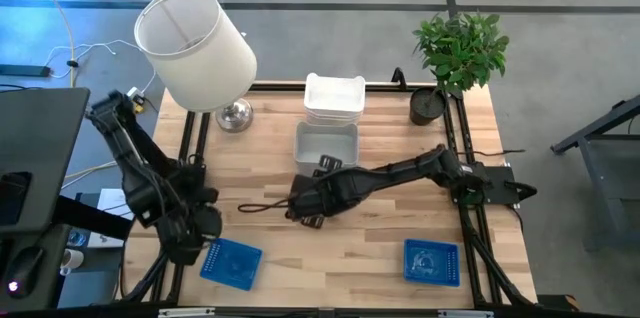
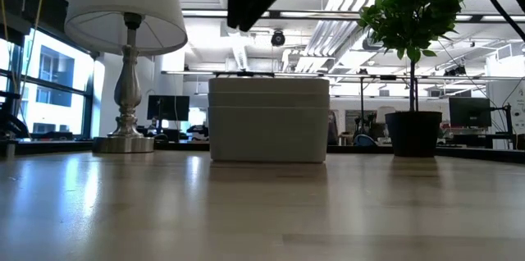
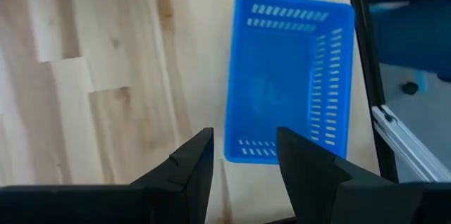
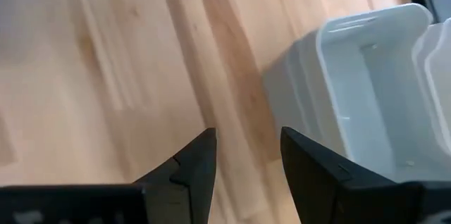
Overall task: Stack baskets by color
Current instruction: Stack the blue bin on top of the right blue bins
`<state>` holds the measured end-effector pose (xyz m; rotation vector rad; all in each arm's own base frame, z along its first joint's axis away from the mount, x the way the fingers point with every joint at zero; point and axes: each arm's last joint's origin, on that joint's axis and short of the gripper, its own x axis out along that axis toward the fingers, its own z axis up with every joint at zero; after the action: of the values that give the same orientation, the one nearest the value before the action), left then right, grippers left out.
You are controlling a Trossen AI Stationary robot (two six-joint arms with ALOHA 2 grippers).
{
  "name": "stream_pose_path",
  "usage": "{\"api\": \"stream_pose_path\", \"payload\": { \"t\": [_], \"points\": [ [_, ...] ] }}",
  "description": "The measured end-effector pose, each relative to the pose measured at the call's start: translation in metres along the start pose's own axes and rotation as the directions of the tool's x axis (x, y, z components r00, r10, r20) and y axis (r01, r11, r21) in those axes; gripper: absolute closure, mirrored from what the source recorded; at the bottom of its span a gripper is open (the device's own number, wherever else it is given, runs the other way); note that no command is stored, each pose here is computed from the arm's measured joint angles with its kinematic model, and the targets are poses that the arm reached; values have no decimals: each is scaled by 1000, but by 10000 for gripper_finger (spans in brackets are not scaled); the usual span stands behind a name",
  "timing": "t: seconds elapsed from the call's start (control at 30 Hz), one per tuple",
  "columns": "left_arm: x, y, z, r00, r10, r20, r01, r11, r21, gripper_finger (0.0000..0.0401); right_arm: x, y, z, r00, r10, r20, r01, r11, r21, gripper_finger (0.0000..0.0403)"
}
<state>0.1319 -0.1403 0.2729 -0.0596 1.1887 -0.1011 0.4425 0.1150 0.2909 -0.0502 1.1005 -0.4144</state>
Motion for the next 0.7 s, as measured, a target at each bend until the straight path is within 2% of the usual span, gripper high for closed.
{"api": "stream_pose_path", "payload": {
  "t": [0.17,0.33,0.7],
  "points": [
    [14,-18,-3,1000,5,-29,-3,998,55,261,-5,12,1,997,64,42,-65,998,15,259],
    [31,-29,-5,995,79,-53,-75,994,77,261,-8,21,3,990,119,82,-121,992,23,259],
    [64,-39,-5,973,197,-121,-183,976,115,261,-15,32,-3,985,153,81,-155,988,18,259]
  ]
}}
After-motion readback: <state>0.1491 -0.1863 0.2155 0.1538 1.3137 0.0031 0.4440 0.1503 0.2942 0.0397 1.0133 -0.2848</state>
